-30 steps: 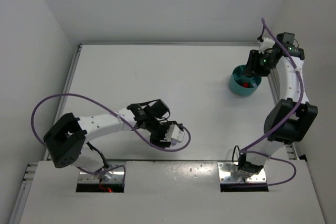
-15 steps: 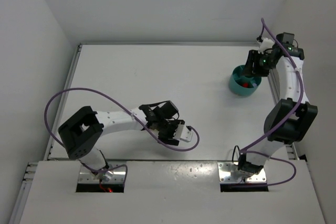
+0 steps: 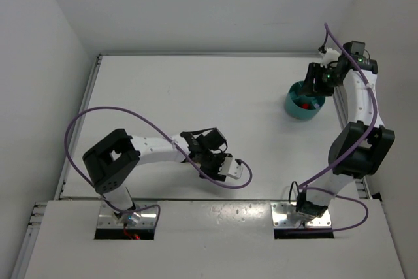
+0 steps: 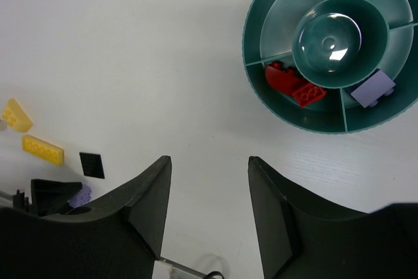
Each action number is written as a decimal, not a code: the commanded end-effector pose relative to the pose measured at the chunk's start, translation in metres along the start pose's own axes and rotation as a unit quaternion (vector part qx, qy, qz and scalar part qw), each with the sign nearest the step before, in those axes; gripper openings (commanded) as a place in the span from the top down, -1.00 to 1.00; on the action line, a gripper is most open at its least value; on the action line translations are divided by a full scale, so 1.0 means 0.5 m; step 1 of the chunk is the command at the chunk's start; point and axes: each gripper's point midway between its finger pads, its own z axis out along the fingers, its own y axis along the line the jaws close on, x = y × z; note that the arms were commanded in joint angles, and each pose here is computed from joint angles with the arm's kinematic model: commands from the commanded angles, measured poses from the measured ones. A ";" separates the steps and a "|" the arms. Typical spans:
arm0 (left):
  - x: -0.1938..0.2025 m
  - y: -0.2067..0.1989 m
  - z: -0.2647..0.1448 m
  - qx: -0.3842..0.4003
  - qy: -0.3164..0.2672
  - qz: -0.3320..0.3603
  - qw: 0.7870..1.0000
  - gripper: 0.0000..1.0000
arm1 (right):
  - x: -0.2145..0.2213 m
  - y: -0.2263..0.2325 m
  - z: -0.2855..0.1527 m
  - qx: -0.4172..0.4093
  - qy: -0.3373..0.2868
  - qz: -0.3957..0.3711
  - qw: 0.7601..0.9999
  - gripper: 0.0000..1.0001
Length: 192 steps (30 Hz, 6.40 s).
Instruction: Sort the legos into containers by color
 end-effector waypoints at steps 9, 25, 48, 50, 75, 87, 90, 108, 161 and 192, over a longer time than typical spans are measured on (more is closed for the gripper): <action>-0.029 0.005 0.014 0.010 -0.018 0.006 1.000 0.38 | -0.019 0.008 -0.008 -0.008 -0.015 -0.015 1.000 -0.03; -0.178 0.258 -0.352 -0.201 -0.284 -0.143 0.927 0.50 | 0.035 0.238 -0.018 -0.410 -0.004 0.088 0.908 -0.06; -0.286 0.378 -0.430 -0.183 -0.429 -0.217 0.858 0.50 | 0.107 0.475 0.005 -0.594 0.180 0.101 0.777 -0.11; -0.287 0.377 -0.430 -0.181 -0.429 -0.221 0.857 0.50 | 0.112 0.490 0.008 -0.596 0.191 0.097 0.774 -0.11; -0.199 0.376 -0.403 -0.211 -0.391 -0.238 0.864 0.50 | 0.086 0.540 -0.043 -0.611 0.188 0.052 0.767 -0.11; -0.245 0.372 -0.392 -0.195 -0.400 -0.213 0.870 0.50 | 0.091 0.541 -0.031 -0.608 0.204 0.062 0.765 -0.17; -0.250 0.366 -0.380 -0.184 -0.399 -0.212 0.873 0.50 | 0.092 0.540 -0.025 -0.607 0.206 0.066 0.765 -0.22; -0.254 0.381 -0.384 -0.203 -0.390 -0.202 0.875 0.50 | 0.121 0.554 -0.030 -0.609 0.221 0.061 0.760 0.01; -0.120 0.320 -0.419 -0.270 -0.294 -0.218 0.890 -0.30 | -0.030 -0.078 -0.062 0.194 -0.002 -0.035 0.980 1.00; -0.123 0.323 -0.423 -0.275 -0.296 -0.211 0.890 -0.30 | -0.056 -0.271 0.052 0.173 0.040 0.095 0.979 0.93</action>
